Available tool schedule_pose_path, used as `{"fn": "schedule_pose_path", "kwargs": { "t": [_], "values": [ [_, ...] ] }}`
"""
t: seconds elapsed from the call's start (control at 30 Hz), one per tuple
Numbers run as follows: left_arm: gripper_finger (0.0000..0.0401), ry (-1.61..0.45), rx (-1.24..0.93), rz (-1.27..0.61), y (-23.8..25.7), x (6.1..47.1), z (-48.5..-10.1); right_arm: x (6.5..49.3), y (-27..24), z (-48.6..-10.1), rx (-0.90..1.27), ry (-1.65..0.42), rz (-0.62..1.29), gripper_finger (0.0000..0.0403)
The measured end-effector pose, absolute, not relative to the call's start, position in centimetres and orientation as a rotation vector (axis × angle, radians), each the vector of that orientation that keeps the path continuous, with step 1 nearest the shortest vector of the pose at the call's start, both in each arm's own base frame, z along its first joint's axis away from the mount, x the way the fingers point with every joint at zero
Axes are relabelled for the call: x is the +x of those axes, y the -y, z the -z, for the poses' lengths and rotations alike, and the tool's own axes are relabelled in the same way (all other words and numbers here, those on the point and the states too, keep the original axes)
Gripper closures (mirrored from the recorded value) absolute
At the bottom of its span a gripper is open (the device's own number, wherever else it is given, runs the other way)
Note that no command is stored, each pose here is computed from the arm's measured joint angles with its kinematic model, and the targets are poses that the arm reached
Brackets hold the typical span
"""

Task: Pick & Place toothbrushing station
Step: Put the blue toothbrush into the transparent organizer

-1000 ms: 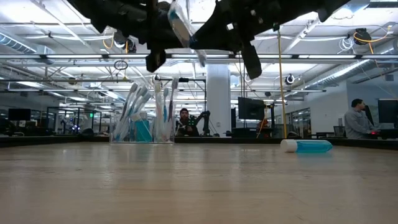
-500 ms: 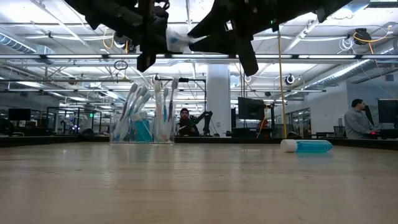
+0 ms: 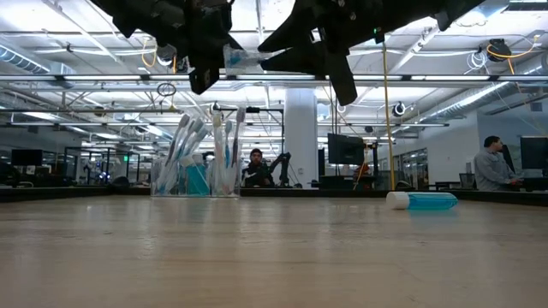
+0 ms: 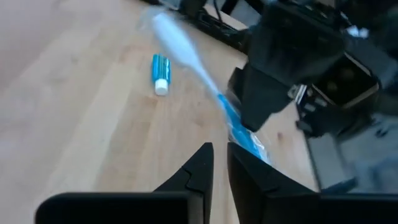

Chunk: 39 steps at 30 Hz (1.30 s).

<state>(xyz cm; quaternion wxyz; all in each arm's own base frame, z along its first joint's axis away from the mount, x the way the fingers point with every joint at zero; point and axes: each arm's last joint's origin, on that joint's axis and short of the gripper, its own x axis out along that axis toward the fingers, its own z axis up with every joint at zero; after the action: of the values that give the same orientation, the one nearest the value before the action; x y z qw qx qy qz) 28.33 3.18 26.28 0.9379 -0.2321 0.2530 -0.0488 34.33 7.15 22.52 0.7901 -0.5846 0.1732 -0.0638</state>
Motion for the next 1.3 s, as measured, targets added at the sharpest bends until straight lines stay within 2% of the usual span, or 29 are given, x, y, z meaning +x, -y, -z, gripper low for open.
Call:
{"fn": "schedule_pose_path", "kwargs": {
  "t": [0.13,0.23,0.33,0.67,0.93,1.13,1.3],
  "values": [
    [0.0334,-0.502,-0.297,0.127,-3.2,28.3,-26.3,34.3,-7.1,-22.4,-1.265,-0.386,0.129,0.0296],
    [0.0316,-0.498,-0.248,0.071,-3.4,28.4,-26.2,34.3,-7.1,-22.4,-1.266,-0.390,0.129,0.0304],
    [0.0302,-0.496,-0.260,0.033,-3.8,28.3,-26.2,34.3,-7.1,-22.3,-1.273,-0.394,0.126,0.0312],
    [0.0263,-0.520,-0.466,0.192,-3.6,28.3,-26.2,34.3,-7.1,-22.3,-1.283,-0.398,0.124,0.0327],
    [0.0228,-0.557,-0.561,0.190,-2.8,29.3,-25.2,34.4,-6.4,-22.3,-1.305,-0.414,0.136,0.0328],
    [0.0213,-0.556,-0.563,0.200,-2.7,30.5,-24.0,34.6,-5.5,-22.3,-1.267,-0.424,0.163,0.0328],
    [0.0220,-0.500,-0.495,0.220,-2.9,30.8,-24.2,34.6,-5.2,-22.3,-1.266,-0.429,0.170,0.0328]
  ]
}}
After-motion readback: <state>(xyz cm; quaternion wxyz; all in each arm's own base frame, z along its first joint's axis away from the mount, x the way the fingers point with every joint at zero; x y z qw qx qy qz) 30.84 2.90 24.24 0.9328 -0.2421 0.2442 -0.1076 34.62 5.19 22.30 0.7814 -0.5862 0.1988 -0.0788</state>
